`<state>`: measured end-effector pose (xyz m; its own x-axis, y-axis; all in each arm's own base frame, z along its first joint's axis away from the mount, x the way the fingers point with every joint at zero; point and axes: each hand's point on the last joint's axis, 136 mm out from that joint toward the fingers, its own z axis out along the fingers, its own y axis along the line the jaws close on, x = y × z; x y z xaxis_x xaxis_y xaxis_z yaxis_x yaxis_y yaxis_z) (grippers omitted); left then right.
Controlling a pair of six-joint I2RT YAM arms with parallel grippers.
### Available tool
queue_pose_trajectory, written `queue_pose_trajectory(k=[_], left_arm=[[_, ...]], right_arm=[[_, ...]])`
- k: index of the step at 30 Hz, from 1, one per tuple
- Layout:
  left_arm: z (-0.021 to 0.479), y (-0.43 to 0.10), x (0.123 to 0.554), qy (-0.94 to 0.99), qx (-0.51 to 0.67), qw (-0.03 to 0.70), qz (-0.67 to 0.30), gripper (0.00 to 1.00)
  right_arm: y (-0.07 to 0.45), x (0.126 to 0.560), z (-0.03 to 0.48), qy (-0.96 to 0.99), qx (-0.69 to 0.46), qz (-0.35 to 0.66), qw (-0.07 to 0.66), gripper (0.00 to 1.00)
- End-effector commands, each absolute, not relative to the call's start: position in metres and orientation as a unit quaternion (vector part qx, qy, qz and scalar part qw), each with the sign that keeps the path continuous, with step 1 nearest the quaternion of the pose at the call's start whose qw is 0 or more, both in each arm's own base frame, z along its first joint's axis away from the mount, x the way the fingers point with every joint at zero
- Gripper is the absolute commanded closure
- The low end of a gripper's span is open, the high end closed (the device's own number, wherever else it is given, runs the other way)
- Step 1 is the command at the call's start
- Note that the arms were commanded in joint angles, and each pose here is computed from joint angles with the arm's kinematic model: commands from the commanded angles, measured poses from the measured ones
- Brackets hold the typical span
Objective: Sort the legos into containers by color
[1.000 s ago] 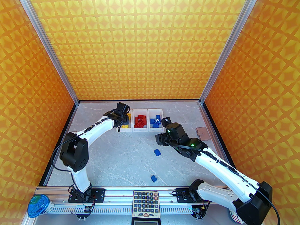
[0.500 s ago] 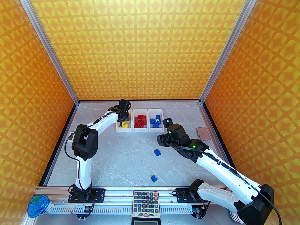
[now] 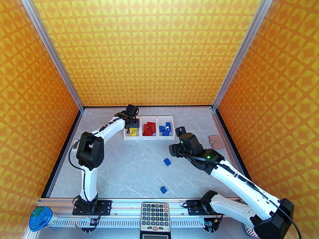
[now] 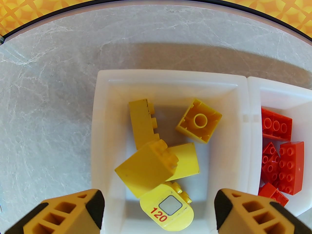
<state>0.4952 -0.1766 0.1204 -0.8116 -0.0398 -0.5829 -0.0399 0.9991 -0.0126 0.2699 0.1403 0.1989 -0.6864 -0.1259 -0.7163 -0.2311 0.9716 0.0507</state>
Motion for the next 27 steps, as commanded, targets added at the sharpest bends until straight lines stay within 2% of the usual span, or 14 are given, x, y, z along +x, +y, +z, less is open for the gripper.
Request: queue_pose_trajectory(k=[1, 16, 27], left_arm=[[0.16, -0.171, 0.484, 0.942, -0.022, 0.335, -0.018, 0.2], [0.149, -0.181, 0.399, 0.939, -0.022, 0.339, -0.06, 0.2], [0.138, -0.188, 0.363, 0.943, -0.018, 0.324, -0.073, 0.2]], right_arm=[[0.124, 0.264, 0.189, 0.925, -0.073, 0.048, 0.369, 0.31], [0.05, 0.243, 0.14, 0.951, 0.092, -0.023, 0.295, 0.26], [-0.001, 0.259, 0.112, 0.939, 0.2, -0.009, 0.278, 0.16]])
